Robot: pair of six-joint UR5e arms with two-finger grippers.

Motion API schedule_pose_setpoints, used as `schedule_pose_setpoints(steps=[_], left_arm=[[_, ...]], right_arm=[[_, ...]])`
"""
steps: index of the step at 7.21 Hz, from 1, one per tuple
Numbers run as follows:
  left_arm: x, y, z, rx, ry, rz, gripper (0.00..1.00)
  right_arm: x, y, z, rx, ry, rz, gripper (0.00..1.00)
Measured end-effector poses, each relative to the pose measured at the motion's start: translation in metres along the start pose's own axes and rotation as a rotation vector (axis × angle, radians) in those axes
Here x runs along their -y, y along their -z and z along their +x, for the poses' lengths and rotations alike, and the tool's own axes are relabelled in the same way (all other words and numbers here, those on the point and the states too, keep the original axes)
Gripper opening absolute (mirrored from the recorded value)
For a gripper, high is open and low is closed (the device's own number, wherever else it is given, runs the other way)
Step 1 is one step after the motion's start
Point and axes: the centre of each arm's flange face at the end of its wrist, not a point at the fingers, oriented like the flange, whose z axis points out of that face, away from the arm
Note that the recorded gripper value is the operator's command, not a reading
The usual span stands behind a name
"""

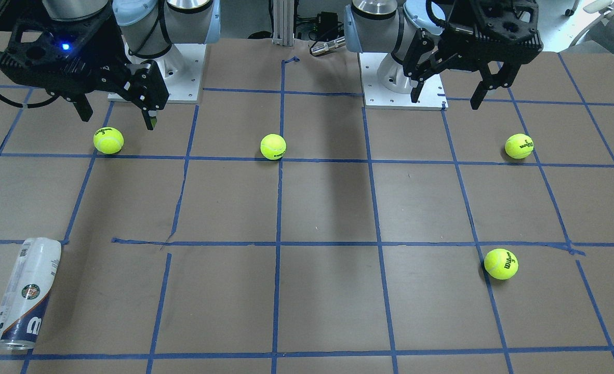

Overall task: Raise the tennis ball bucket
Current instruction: 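Move the right gripper down toward the white Wilson ball can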

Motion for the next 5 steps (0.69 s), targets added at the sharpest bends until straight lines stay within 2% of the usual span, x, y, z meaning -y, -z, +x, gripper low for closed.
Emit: schedule_pose_setpoints(steps=[3,5], left_arm=[[0.0,0.0,0.0,0.0,0.0,0.0,1.0],[0.0,0.0,0.0,0.0,0.0,0.0,1.0]], right_arm=[[0.013,-0.016,0.001,-0.004,-0.012,-0.025,1.0],[0.046,-0.037,0.037,-0.013,-0.088,-0.058,1.0]])
